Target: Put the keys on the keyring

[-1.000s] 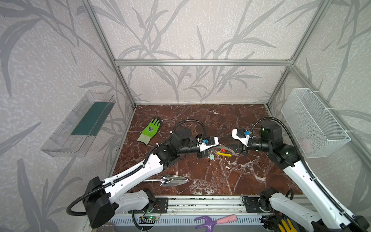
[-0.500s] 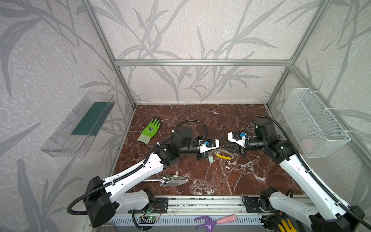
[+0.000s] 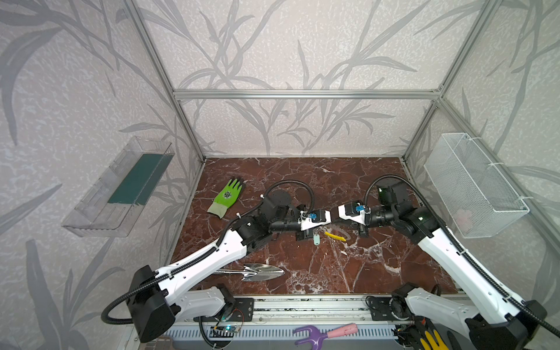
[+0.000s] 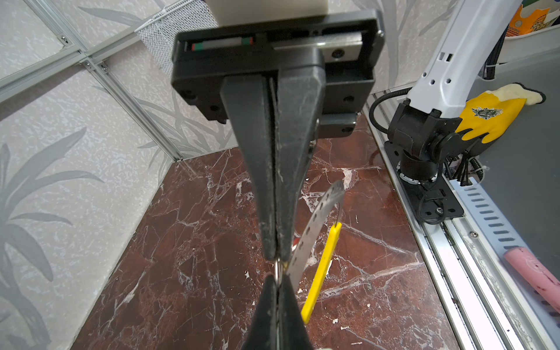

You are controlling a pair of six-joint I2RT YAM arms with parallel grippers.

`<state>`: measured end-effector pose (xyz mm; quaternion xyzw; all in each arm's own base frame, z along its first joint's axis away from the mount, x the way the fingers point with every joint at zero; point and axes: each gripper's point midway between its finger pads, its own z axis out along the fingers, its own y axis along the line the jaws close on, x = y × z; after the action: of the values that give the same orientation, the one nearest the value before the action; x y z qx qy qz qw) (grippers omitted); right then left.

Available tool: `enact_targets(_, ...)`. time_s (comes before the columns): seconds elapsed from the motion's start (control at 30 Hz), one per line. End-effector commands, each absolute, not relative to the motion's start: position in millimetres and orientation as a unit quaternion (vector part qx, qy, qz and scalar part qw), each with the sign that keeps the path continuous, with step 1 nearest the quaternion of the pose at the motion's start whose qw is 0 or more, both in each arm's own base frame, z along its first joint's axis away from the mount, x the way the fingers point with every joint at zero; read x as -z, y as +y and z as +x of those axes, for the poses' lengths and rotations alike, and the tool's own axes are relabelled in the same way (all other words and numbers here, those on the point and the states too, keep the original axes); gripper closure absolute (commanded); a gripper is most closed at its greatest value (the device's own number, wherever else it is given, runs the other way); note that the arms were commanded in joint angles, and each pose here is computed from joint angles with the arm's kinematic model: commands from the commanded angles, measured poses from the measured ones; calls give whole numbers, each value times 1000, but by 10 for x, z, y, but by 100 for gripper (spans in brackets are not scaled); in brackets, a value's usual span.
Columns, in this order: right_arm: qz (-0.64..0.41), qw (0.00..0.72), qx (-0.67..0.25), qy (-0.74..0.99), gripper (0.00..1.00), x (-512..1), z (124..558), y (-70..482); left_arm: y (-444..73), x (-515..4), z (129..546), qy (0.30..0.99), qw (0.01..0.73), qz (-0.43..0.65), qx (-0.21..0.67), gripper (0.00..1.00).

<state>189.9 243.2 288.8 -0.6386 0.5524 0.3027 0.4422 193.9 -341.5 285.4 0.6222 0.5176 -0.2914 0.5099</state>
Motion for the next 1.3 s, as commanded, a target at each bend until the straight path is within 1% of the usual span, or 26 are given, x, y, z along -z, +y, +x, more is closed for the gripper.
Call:
enact_targets(0.0,-646,438,-295,551,100,-2925,1866,2426,-3445,-3108,1982,487,542,626,279,100)
enact_targets(0.1,-646,441,-282,556,100,-2950,1894,2408,-3431,-3069,2011,495,538,626,270,100)
enact_targets(0.23,-646,433,-265,570,100,-2935,1929,2374,-3401,-3042,2053,510,535,622,258,79)
enact_targets(0.3,-646,426,-252,581,100,-2912,1956,2360,-3388,-3050,2076,516,538,617,253,73)
enact_targets(0.33,-647,419,-245,588,100,-2892,1971,2353,-3380,-3060,2084,518,539,614,252,71)
enact_targets(0.47,-654,394,-229,604,100,-2844,1982,2355,-3383,-3111,2119,528,545,599,255,71)
enact_targets(0.53,-656,385,-225,609,100,-2834,1990,2364,-3404,-3121,2119,530,543,596,263,74)
enact_targets(0.8,-649,385,-217,619,100,-2877,2031,2391,-3499,-3102,2041,527,521,602,296,79)
enact_targets(1.27,-640,396,-216,622,100,-2922,2056,2395,-3551,-2898,2103,551,492,608,293,77)
